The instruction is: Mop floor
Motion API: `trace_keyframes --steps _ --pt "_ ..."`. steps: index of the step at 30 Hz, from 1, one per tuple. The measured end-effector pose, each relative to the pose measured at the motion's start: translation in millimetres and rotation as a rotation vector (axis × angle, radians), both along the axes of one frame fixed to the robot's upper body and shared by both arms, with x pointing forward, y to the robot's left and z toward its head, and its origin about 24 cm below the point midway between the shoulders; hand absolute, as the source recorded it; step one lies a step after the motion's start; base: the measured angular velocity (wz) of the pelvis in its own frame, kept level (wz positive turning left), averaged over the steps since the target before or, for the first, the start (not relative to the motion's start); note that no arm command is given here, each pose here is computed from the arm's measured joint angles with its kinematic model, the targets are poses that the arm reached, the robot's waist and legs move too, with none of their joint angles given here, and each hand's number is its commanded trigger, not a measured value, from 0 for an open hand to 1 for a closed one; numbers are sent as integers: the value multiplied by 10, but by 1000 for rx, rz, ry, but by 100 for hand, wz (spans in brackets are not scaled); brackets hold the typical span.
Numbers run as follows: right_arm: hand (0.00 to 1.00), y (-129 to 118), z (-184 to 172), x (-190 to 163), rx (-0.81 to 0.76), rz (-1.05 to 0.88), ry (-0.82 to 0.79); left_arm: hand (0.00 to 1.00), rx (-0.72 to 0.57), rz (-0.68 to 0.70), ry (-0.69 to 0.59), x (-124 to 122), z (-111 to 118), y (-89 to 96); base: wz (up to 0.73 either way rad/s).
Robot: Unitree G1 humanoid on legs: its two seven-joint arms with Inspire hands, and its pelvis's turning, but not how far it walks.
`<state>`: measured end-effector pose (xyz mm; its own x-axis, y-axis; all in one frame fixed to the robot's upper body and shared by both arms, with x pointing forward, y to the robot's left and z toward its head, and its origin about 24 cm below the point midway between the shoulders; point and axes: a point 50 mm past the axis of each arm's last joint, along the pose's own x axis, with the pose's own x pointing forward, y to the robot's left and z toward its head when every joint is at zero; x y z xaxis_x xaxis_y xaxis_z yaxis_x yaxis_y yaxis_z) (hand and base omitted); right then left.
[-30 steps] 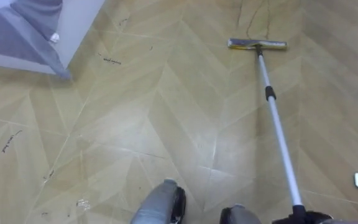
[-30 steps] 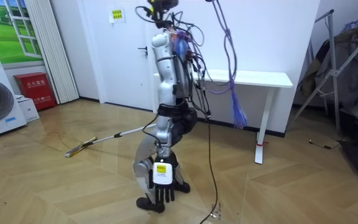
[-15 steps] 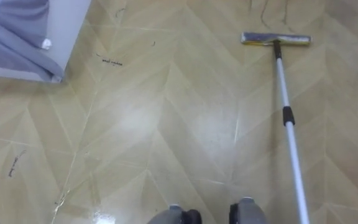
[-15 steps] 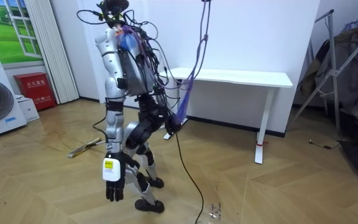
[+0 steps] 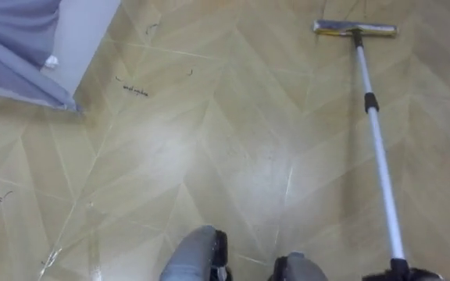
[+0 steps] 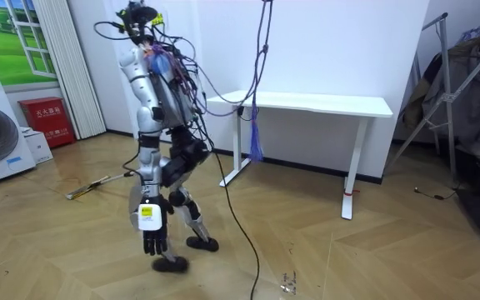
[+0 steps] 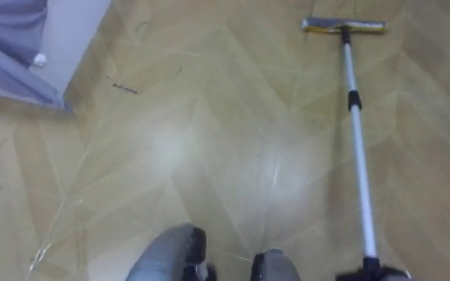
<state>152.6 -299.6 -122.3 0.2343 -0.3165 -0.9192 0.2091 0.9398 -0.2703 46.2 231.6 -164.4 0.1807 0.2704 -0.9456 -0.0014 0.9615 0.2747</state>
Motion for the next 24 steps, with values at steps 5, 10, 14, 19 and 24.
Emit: trace_keyframes --steps 5,10,14,19,24 --pt "100 -25 -187 -643 30 -50 129 0 -40 -19 -1 -3 -14 -62 28" --pt "100 -16 -280 -1365 10 -72 312 0 -23 -28 -56 110 11 -53 -1" --pt "100 176 -356 -1398 20 -71 330 0 -4 -42 -96 260 31 -81 -11" --pt "100 143 -323 -1152 7 -83 315 0 -7 -22 -51 184 14 -85 -1" --pt "100 -96 -77 -375 -55 -68 135 0 18 7 -91 256 77 56 4"
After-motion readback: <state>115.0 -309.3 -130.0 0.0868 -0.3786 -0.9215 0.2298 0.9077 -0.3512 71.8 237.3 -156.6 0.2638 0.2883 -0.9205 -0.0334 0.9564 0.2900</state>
